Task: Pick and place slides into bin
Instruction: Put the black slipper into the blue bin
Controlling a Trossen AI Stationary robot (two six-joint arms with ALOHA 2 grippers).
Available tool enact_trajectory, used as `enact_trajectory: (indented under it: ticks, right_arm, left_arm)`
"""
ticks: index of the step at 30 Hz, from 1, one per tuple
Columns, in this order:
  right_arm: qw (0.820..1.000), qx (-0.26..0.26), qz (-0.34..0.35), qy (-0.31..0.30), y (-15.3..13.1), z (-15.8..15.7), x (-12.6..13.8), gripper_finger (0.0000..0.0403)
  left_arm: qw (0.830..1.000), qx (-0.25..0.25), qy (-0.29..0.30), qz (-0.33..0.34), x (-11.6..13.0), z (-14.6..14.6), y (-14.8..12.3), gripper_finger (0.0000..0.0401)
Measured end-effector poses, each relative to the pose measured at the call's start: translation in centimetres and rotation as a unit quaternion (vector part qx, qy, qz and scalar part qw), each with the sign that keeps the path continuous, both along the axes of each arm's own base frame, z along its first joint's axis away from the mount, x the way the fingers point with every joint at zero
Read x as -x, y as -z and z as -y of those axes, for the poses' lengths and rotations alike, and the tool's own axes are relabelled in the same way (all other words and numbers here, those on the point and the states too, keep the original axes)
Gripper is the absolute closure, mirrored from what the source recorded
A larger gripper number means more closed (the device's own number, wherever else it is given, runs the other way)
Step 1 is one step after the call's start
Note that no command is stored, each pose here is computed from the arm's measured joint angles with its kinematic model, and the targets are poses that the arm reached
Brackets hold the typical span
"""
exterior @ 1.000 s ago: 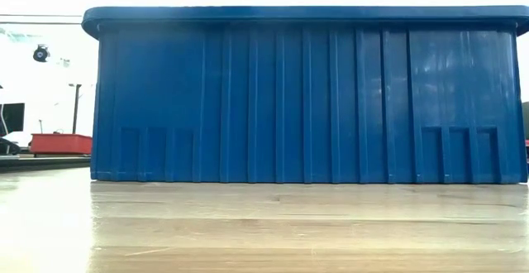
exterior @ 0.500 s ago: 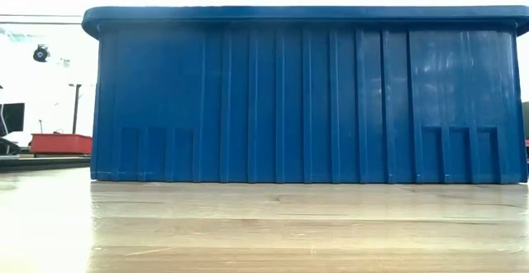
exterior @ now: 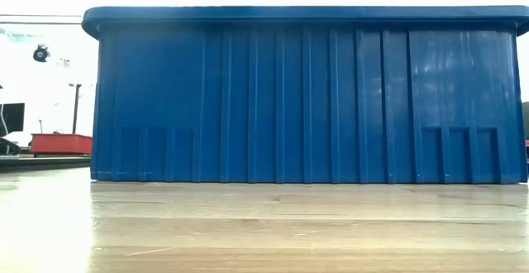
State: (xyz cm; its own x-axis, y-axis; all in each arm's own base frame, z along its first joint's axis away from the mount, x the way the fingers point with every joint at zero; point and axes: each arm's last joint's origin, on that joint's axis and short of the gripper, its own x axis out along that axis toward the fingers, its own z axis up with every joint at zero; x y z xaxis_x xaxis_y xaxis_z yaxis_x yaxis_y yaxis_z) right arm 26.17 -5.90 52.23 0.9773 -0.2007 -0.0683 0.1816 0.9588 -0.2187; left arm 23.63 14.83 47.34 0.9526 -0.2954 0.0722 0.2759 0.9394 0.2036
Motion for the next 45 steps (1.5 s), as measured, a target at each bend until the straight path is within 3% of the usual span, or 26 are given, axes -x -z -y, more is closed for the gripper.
enact_trajectory:
  ticks: [6,14,18,22,27,35,39,43,45]
  right_arm:
    - [1.000,-0.030,0.001,0.002,0.0,-0.1,0.3,0.0315]
    - [0.999,-0.043,-0.016,0.007,-0.3,-0.5,2.3,0.0201]
    - [0.997,-0.035,-0.038,0.063,-0.4,-0.6,4.3,0.0147]
    - [0.985,-0.053,-0.073,0.150,-0.1,-0.8,7.1,0.0115]
    - [0.968,-0.064,-0.066,0.232,-0.3,-0.8,9.2,0.0104]
    - [0.952,-0.048,-0.063,0.296,-0.3,-0.5,9.4,0.0115]
    - [0.935,-0.046,-0.063,0.347,-0.2,0.2,9.1,0.0117]
    - [0.919,-0.073,-0.066,0.383,0.4,1.3,8.9,0.0118]
    - [0.912,-0.077,-0.079,0.396,0.7,1.7,9.0,0.0117]
  left_arm:
    - [1.000,-0.006,-0.009,0.003,0.0,-0.1,0.0,0.0356]
    - [1.000,-0.003,-0.026,-0.001,0.3,-0.6,0.1,0.0357]
    - [0.999,-0.008,-0.039,-0.012,0.4,-0.8,0.4,0.0357]
    - [0.993,-0.013,-0.104,-0.047,0.4,-1.0,1.2,0.0357]
    - [0.970,-0.031,-0.218,-0.099,-1.4,-0.8,2.8,0.0357]
    - [0.972,-0.080,-0.165,-0.149,-6.6,2.5,6.3,0.0357]
    - [0.950,-0.125,-0.214,-0.189,-9.8,3.9,10.2,0.0357]
    - [0.929,-0.154,-0.292,-0.168,-12.0,5.0,13.3,0.0357]
    - [0.924,-0.170,-0.304,-0.159,-12.6,5.8,15.0,0.0357]
